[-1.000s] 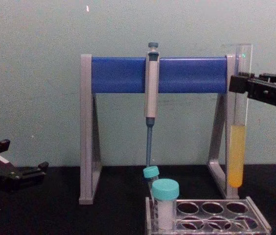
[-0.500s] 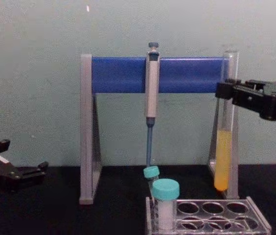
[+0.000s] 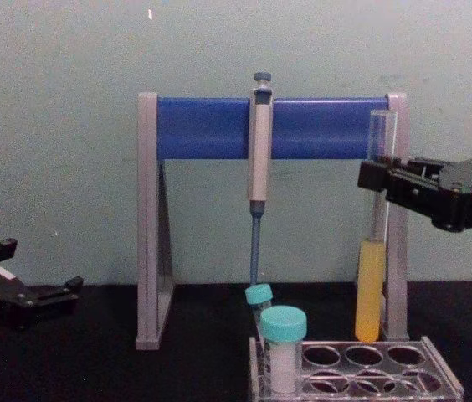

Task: Pick up the test tube from the test tube rack, shake it, then place it back into the test tube rack.

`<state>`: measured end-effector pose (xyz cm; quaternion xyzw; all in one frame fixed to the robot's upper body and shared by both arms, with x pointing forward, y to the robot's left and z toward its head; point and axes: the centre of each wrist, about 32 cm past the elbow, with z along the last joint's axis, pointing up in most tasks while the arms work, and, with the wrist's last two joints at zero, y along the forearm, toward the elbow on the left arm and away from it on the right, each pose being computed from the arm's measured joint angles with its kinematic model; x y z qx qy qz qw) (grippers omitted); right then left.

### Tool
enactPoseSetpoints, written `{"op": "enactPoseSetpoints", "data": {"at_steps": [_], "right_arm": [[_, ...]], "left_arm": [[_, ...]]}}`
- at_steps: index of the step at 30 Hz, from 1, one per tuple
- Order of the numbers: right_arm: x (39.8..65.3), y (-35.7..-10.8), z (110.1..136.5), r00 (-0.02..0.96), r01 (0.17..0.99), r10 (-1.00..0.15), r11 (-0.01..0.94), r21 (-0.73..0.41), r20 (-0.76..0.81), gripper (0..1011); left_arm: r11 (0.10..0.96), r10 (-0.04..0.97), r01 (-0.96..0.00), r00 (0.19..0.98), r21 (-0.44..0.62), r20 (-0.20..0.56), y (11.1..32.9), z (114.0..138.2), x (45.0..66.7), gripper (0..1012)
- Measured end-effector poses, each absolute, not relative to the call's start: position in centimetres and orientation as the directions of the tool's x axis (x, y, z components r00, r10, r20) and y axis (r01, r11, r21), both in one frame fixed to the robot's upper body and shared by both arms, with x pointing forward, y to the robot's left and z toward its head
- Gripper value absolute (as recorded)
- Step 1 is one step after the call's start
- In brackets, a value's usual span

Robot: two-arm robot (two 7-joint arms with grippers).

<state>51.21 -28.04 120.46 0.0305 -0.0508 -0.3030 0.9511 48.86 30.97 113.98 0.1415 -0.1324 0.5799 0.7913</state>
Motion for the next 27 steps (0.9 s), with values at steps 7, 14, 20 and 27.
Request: {"op": "enactPoseSetpoints", "data": {"at_steps": [7, 14, 20, 27], "right_arm": [[51.3, -27.9, 119.9, 0.804, 0.582, -0.586, 0.810, 0.068, 0.098, 229], [51.4, -27.8, 119.5, 0.799, 0.589, -0.591, 0.806, 0.054, 0.108, 229], [51.6, -27.8, 119.2, 0.799, 0.590, -0.592, 0.806, 0.050, 0.103, 229], [51.7, -27.7, 118.9, 0.802, 0.587, -0.589, 0.808, 0.051, 0.099, 229]], "left_arm": [[0.287, 0.880, -0.955, 0.292, 0.070, 0.374, 31.0, 114.0, 48.9, 1001], [0.287, 0.880, -0.955, 0.292, 0.070, 0.374, 31.0, 114.0, 48.9, 1001], [0.287, 0.880, -0.955, 0.292, 0.070, 0.374, 31.0, 114.0, 48.9, 1001], [0.287, 0.880, -0.955, 0.292, 0.070, 0.374, 31.0, 114.0, 48.9, 1001]]}}
